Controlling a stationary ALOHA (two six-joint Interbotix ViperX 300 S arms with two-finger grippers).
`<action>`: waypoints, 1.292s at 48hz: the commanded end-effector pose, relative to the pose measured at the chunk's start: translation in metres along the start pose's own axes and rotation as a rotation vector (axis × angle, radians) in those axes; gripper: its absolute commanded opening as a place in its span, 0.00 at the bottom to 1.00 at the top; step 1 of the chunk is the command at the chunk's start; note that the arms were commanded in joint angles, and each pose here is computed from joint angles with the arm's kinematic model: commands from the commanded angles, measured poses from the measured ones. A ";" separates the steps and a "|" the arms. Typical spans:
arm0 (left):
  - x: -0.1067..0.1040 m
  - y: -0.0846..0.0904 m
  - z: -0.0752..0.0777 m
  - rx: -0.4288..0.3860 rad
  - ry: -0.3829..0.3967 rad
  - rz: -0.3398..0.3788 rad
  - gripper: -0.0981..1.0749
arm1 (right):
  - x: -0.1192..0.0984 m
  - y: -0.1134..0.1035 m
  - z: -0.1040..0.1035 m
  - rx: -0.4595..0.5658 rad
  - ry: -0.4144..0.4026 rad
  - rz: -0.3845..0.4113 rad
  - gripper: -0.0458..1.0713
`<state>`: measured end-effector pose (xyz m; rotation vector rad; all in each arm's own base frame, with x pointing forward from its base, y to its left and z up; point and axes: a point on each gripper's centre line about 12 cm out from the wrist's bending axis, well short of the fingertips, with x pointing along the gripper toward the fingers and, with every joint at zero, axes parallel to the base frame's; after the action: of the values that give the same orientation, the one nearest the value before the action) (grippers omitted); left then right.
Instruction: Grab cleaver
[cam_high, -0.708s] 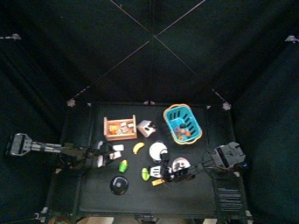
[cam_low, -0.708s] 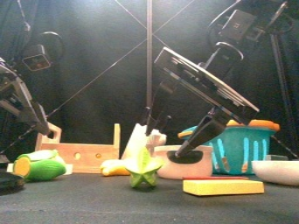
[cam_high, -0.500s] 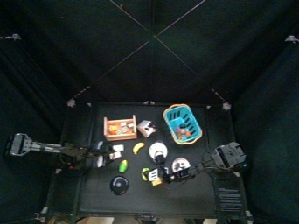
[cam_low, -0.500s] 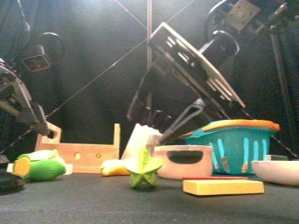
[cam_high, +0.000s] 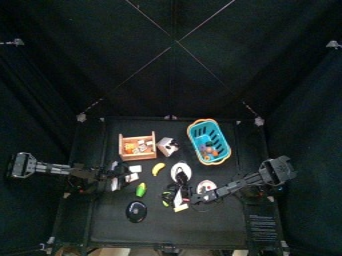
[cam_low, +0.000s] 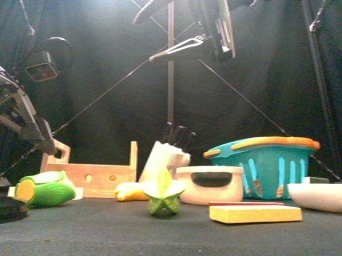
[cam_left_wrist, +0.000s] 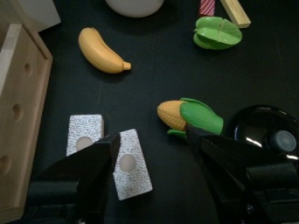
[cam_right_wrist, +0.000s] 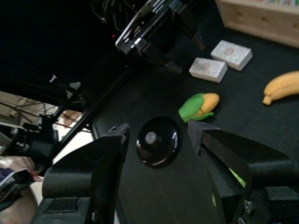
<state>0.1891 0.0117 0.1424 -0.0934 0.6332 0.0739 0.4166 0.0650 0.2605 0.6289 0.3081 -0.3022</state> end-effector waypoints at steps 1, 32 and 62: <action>0.000 0.000 0.005 -0.002 -0.016 -0.004 0.89 | -0.007 -0.005 0.031 0.022 -0.067 0.000 0.84; 0.000 0.000 0.005 -0.004 -0.016 -0.004 0.89 | 0.001 -0.081 0.113 0.312 -0.070 0.010 0.84; 0.000 0.002 0.005 -0.011 -0.017 0.009 0.89 | 0.012 -0.103 0.088 0.573 0.117 0.141 0.84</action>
<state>0.1889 0.0137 0.1427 -0.0997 0.6311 0.0852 0.4075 -0.0671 0.2602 1.2089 0.3122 -0.2388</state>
